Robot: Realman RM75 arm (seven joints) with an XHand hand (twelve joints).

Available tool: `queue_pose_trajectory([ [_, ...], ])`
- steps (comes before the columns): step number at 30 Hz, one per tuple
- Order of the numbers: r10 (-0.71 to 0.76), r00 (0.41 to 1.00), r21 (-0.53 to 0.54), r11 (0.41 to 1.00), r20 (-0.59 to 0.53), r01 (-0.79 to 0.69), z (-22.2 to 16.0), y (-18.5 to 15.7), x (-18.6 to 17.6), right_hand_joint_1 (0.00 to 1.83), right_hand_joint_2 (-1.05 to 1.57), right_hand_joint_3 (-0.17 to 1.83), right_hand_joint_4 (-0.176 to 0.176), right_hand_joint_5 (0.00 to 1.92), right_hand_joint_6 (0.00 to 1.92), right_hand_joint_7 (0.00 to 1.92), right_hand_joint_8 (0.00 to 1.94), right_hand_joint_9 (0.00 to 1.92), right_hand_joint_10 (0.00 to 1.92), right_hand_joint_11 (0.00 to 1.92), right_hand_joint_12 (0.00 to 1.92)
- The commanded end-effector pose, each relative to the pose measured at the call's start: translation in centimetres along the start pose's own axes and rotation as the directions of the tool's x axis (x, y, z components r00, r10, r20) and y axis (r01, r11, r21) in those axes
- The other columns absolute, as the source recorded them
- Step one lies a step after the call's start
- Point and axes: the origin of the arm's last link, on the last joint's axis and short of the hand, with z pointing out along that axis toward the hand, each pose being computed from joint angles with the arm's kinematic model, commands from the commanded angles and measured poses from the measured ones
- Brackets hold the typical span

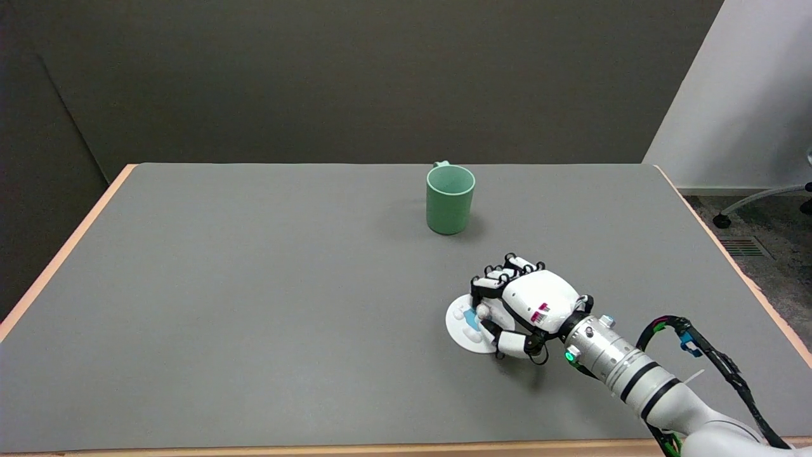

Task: Pick up the white cup lid.

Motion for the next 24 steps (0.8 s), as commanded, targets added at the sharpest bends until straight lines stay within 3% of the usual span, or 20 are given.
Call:
queue_pose_trajectory([
  [1,0.011,1.0,-0.008,1.0,0.0,-0.011,-0.38,-0.08,-0.2,0.79,1.33,0.24,-0.009,0.44,1.79,0.24,0.79,0.33,0.91,0.06,1.16],
  [3,0.013,1.0,-0.007,1.0,0.0,-0.013,-0.43,-0.16,-0.22,0.78,1.33,0.24,-0.005,0.43,1.8,0.23,0.8,0.32,0.93,0.06,1.17],
  [5,0.013,1.0,-0.008,1.0,0.001,-0.013,-0.48,-0.15,-0.25,0.71,1.34,0.23,0.084,0.43,1.81,0.21,0.85,0.29,1.03,0.0,1.3],
  [16,0.023,0.999,-0.018,1.0,0.026,-0.023,-0.65,0.09,-0.85,0.72,1.34,0.22,0.08,0.43,1.8,0.36,0.83,0.31,1.05,0.0,1.35],
  [17,0.024,0.999,-0.017,1.0,0.024,-0.024,-0.63,0.06,-0.79,0.93,1.39,0.14,-0.001,0.33,1.85,0.49,1.65,0.31,1.08,0.0,1.38],
  [18,0.025,0.999,-0.016,1.0,0.023,-0.024,-0.56,0.03,-0.7,0.96,1.41,0.12,-0.009,0.32,1.86,0.51,1.8,0.32,1.1,0.0,1.39],
  [24,0.023,0.999,0.0,1.0,0.024,-0.023,-0.06,-0.08,-0.11,0.95,1.41,0.14,-0.009,0.3,1.9,0.49,1.82,0.33,1.19,0.02,1.47],
])
